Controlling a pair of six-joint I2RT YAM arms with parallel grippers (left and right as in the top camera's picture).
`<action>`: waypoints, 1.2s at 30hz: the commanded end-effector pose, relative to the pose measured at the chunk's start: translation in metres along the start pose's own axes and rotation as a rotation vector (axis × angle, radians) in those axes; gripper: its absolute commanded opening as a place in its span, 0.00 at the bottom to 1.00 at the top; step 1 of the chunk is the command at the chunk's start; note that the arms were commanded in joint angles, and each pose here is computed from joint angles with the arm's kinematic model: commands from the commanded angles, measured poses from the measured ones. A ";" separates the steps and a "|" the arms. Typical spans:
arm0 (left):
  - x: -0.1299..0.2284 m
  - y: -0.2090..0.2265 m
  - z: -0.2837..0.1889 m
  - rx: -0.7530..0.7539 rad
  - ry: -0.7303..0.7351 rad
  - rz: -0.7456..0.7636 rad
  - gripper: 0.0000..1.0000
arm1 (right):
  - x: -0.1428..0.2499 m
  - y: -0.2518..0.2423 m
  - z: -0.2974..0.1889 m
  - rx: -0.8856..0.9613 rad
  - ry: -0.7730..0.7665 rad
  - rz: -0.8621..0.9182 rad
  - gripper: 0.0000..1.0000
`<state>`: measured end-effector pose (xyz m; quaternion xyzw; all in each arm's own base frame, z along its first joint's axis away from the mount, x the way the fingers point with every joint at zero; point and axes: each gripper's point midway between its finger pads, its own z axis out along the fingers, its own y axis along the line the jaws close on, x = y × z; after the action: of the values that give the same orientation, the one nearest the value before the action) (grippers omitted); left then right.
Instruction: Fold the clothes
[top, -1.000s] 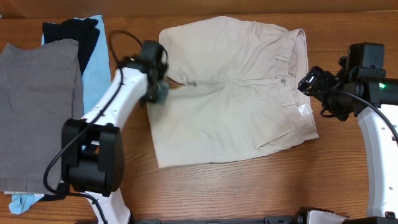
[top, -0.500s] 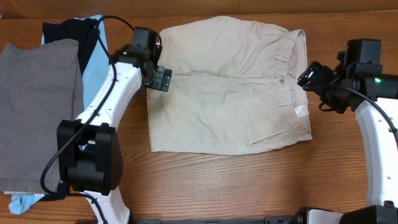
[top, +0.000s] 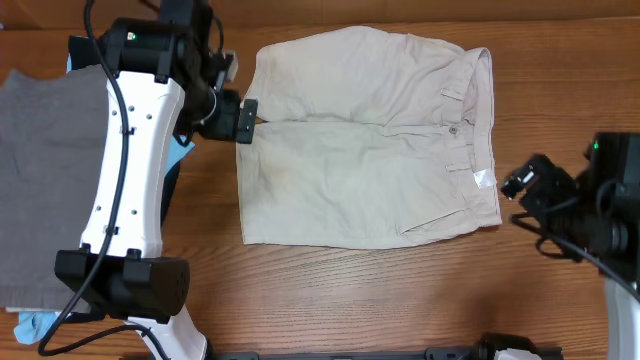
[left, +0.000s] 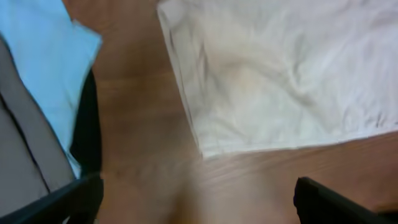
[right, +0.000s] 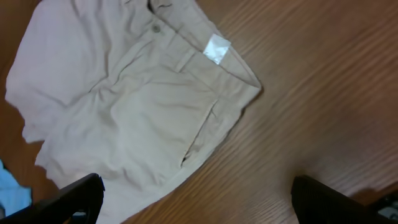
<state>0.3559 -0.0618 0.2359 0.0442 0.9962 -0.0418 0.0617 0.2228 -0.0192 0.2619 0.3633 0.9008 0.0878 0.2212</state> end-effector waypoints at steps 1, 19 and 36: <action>0.013 -0.002 0.021 -0.006 0.086 -0.181 1.00 | 0.005 -0.021 0.012 0.080 -0.017 0.130 1.00; 0.110 -0.006 0.192 -0.146 0.352 -0.629 0.65 | 0.041 -0.050 0.155 0.199 0.173 0.139 0.97; 0.128 -0.016 0.251 -0.005 0.306 -0.600 0.21 | 0.059 -0.062 0.189 0.279 0.301 0.149 0.97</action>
<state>0.2683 -0.0843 -0.0053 -0.2548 0.9631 -0.0374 -0.0776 0.2414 -0.0275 0.0625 0.4355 0.8988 0.0270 0.0431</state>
